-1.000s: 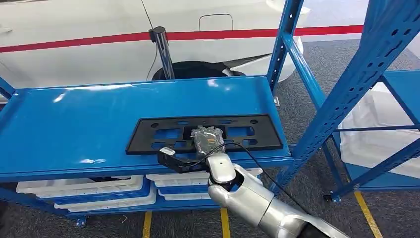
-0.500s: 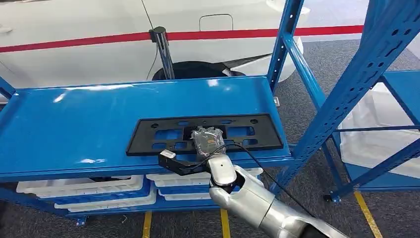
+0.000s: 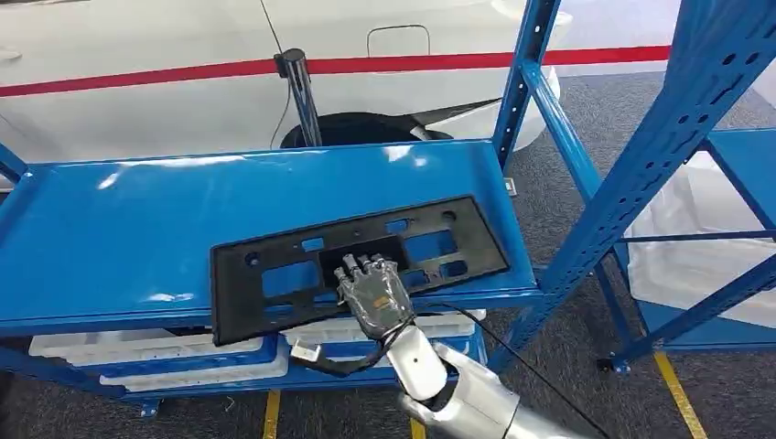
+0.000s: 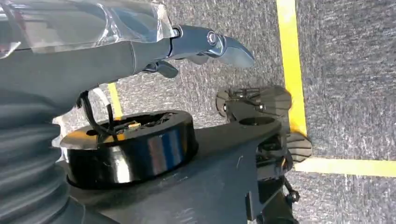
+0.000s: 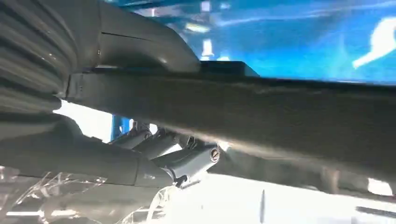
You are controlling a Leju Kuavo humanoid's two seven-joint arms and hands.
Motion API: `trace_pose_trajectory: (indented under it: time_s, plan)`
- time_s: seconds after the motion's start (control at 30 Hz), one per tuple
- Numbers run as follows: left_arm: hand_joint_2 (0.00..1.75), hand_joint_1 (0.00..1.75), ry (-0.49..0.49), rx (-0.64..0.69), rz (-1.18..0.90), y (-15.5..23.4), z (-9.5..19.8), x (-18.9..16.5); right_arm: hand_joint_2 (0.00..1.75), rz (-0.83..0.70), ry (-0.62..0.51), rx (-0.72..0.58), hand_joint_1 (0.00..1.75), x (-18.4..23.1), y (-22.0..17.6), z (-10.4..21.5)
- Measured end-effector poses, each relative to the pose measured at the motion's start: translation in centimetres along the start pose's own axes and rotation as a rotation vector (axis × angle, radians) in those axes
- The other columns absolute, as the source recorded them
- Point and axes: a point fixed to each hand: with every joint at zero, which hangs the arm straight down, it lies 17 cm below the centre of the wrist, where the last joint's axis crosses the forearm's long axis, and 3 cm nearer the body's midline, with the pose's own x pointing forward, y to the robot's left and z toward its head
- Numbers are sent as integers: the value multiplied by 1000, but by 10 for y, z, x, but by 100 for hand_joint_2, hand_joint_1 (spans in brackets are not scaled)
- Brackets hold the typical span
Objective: Take the parts from the cabinet and place them on the table.
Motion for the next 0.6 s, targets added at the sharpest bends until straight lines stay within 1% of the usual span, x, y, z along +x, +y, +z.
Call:
trace_pose_trajectory:
  time_s: [0.23,0.37,0.6]
  plan:
    - [175,0,-10,-28,-32,-6,1,0,175,73,-51,-22,175,4,-5,10]
    - [175,0,-13,-29,-44,-6,1,0,175,106,-81,-60,175,7,-15,13]
    - [175,0,-17,-34,-74,-8,2,-1,175,107,-104,-125,175,8,-35,16]
